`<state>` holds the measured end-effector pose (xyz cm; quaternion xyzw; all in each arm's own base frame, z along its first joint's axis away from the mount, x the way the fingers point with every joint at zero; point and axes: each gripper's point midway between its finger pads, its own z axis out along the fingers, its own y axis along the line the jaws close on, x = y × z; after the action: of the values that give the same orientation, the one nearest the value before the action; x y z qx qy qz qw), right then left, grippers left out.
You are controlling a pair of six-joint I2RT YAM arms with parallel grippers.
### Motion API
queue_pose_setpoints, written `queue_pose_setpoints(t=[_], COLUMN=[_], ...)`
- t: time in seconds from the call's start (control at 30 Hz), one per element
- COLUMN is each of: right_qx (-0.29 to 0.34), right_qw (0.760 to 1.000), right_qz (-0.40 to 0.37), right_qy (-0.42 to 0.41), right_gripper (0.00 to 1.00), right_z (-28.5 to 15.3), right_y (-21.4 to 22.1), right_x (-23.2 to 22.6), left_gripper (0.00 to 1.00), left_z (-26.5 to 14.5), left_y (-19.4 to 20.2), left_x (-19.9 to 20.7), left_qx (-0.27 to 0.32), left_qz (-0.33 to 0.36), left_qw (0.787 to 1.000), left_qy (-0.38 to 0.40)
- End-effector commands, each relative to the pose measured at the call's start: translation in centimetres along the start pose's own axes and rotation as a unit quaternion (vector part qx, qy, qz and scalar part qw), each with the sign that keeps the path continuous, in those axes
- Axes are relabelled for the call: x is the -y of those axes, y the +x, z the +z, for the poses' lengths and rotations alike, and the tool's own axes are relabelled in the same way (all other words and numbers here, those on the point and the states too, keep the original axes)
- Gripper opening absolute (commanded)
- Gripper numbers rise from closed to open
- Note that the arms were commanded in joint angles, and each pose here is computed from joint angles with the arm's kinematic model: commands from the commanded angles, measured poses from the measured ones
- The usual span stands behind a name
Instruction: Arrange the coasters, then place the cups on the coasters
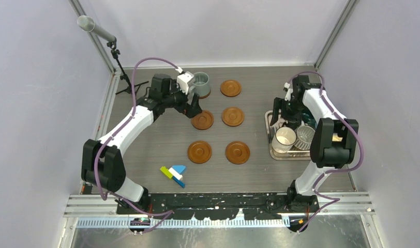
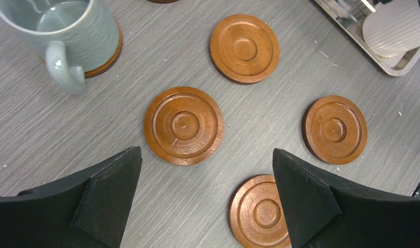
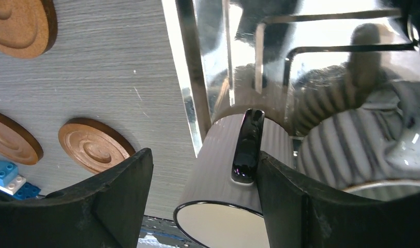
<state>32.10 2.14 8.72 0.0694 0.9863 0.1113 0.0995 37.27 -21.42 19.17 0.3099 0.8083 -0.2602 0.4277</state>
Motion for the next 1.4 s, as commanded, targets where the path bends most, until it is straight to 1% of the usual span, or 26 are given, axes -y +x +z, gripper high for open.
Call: queue_pose_setpoints(t=[0.0,0.27,0.53,0.8,1.07,1.23,1.3,1.37], right_qx=[0.016,0.004,-0.026,-0.05,-0.101,-0.121,-0.119,-0.096], right_qw=[0.999,0.998,0.993,0.989,0.982,0.977,0.975,0.978], right_qz=[-0.029,-0.049,-0.088,-0.104,-0.094,-0.094,-0.107,-0.113], right_qy=[-0.032,-0.043,-0.077,-0.095,-0.128,-0.151,-0.154,-0.146], right_gripper=[0.76,0.76,0.76,0.76,0.76,0.75,0.76,0.76], right_z=[-0.5,-0.1,0.1,0.0,0.0,-1.1,-1.7,-2.6], right_y=[-1.5,-1.4,0.2,1.8,4.8,6.2,6.4,5.6], right_x=[-2.3,-3.6,-6.5,-8.1,-8.9,-9.5,-9.4,-9.2], left_gripper=[1.0,1.0,1.0,0.97,0.94,0.91,0.9,0.89], left_z=[0.5,1.7,2.7,3.6,4.2,4.5,4.6,4.7], left_y=[-0.7,-0.4,0.3,1.0,1.4,1.6,1.9,2.3], left_x=[2.2,3.8,6.2,8.0,11.4,13.6,14.6,15.8], left_qx=[0.011,-0.002,-0.018,-0.032,-0.043,-0.056,-0.064,-0.072], left_qz=[0.03,0.051,0.086,0.105,0.153,0.19,0.212,0.236], left_qw=[0.999,0.998,0.994,0.99,0.98,0.97,0.965,0.958], left_qy=[0.034,0.046,0.07,0.093,0.122,0.138,0.143,0.15])
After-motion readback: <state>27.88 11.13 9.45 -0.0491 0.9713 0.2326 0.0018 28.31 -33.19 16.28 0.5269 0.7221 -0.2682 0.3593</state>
